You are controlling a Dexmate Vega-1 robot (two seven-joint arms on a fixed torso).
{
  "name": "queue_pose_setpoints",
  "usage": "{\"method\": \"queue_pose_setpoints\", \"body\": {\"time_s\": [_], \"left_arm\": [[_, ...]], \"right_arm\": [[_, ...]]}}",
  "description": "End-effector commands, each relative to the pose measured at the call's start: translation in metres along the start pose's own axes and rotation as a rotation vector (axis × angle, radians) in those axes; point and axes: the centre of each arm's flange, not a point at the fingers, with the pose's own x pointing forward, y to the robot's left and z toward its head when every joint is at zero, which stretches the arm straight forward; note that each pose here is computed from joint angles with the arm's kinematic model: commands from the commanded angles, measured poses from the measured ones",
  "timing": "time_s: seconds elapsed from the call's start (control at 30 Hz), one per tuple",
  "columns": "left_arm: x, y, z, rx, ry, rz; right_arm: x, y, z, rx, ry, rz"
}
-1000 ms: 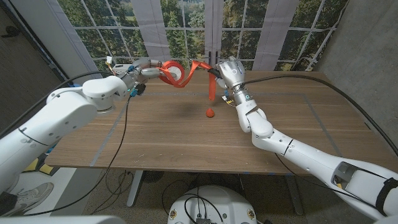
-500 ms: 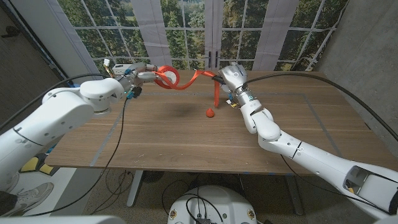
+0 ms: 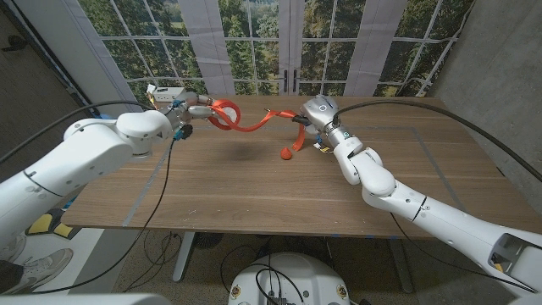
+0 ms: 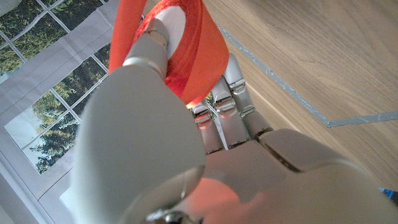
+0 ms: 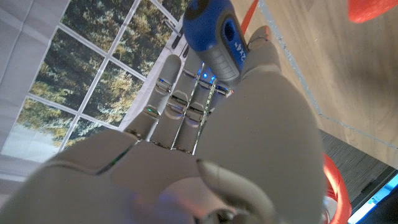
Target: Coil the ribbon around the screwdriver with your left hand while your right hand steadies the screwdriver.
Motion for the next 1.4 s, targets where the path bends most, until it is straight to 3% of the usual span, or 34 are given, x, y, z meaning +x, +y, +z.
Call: {"method": "queue_pose_setpoints", "body": {"time_s": [0.03, 0.23, 0.3, 0.47, 0.6, 0.77, 0.83, 0.9, 1.23, 1.4], "left_arm": [[0.006, -0.004, -0.005, 0.146, 0.075, 0.025], [0.009, -0.014, 0.0, 0.3, 0.121, 0.074], [0.011, -0.015, -0.001, 0.314, 0.12, 0.067], [0.016, -0.018, 0.0, 0.365, 0.15, 0.052], [0.022, -0.022, -0.001, 0.413, 0.179, 0.042], [0.029, -0.029, -0.008, 0.46, 0.193, 0.034], [0.033, -0.031, -0.011, 0.455, 0.202, 0.018], [0.036, -0.033, -0.015, 0.441, 0.194, -0.002], [0.048, -0.042, -0.038, 0.402, 0.192, -0.05], [0.052, -0.047, -0.048, 0.406, 0.205, -0.06]], "right_arm": [[-0.005, 0.006, 0.001, -0.001, -0.038, 0.208], [-0.005, 0.011, 0.003, -0.002, -0.049, 0.263], [-0.006, 0.013, 0.002, 0.006, -0.042, 0.251], [-0.003, 0.016, 0.003, 0.011, -0.039, 0.35], [-0.004, 0.018, 0.003, 0.016, -0.051, 0.332], [-0.001, 0.022, 0.004, 0.066, -0.079, 0.401], [-0.002, 0.024, 0.004, 0.067, -0.067, 0.386], [0.001, 0.025, 0.002, 0.118, -0.072, 0.418], [0.004, 0.028, 0.004, 0.124, -0.073, 0.432], [0.006, 0.031, 0.006, 0.115, -0.07, 0.495]]}}
